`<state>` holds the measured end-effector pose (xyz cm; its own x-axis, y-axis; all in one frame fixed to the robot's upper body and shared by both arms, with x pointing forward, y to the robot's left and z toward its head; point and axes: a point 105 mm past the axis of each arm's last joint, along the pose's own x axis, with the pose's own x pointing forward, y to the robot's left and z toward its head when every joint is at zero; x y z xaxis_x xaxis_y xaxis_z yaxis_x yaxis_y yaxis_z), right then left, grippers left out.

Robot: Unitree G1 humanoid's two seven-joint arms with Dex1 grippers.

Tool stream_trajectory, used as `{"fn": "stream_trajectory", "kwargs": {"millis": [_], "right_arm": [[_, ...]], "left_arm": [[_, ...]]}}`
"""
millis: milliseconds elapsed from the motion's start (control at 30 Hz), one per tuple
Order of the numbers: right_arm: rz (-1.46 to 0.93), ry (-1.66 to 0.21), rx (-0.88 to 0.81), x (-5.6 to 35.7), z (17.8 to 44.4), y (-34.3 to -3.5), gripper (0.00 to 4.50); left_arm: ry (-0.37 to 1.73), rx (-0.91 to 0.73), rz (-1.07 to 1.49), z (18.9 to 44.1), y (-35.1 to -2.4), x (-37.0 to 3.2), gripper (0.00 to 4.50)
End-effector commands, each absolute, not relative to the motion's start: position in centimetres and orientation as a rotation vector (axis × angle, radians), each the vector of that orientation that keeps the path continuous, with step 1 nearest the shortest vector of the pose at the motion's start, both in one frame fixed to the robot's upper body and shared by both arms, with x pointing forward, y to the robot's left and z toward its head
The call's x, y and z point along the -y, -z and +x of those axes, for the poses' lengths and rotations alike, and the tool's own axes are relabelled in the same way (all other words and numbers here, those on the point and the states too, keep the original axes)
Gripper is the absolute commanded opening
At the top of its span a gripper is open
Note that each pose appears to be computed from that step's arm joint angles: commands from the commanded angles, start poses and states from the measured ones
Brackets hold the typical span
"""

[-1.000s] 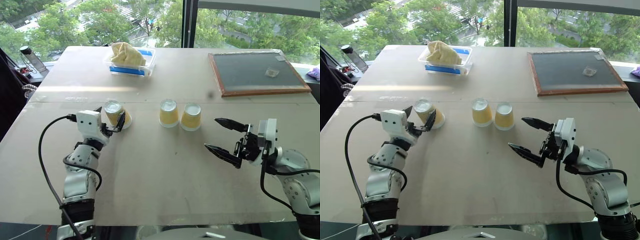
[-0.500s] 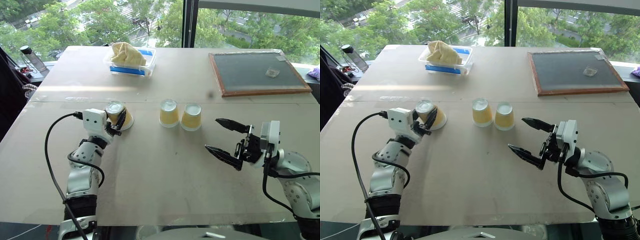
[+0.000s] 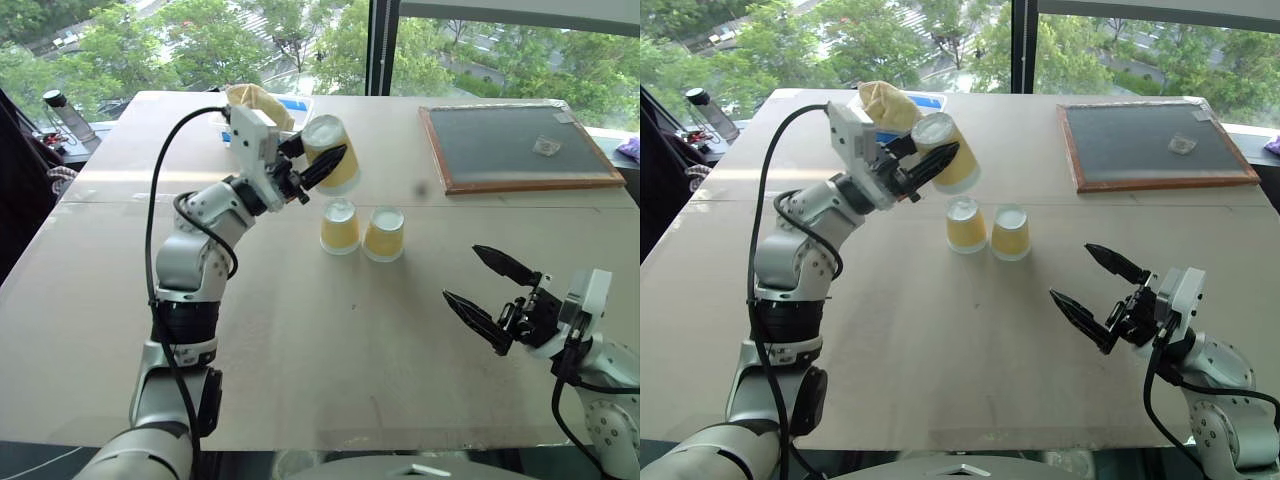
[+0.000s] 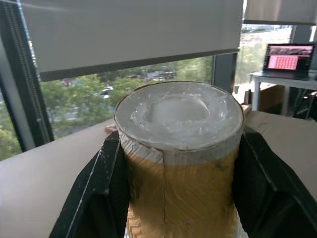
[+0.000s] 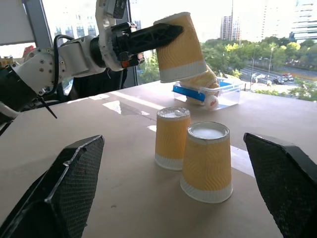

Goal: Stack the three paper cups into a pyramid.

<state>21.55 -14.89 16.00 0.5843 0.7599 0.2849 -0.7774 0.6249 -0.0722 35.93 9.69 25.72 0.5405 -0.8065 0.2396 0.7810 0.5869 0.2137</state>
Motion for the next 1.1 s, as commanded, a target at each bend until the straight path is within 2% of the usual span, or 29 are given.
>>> {"fn": "stream_trajectory", "kwargs": {"millis": [33,233,533,1100], "right_arm": [[0.036,-0.86,0.383,15.2,20.9,-17.3,4.5],[0.034,-0.818,0.412,15.4,20.5,-17.7,4.5],[0.036,-0.806,0.423,15.1,20.4,-17.9,4.5],[0.053,-0.838,0.427,14.7,20.5,-18.5,4.5]], "left_arm": [[1.111,0.3,0.124,35.6,-26.2,-7.7,2.12],[1.205,0.234,0.18,36.2,-24.8,-7.2,2.12],[1.197,0.201,0.237,36.9,-23.0,-7.2,2.12],[1.18,0.21,0.235,37.1,-22.4,-7.5,2.12]]}}
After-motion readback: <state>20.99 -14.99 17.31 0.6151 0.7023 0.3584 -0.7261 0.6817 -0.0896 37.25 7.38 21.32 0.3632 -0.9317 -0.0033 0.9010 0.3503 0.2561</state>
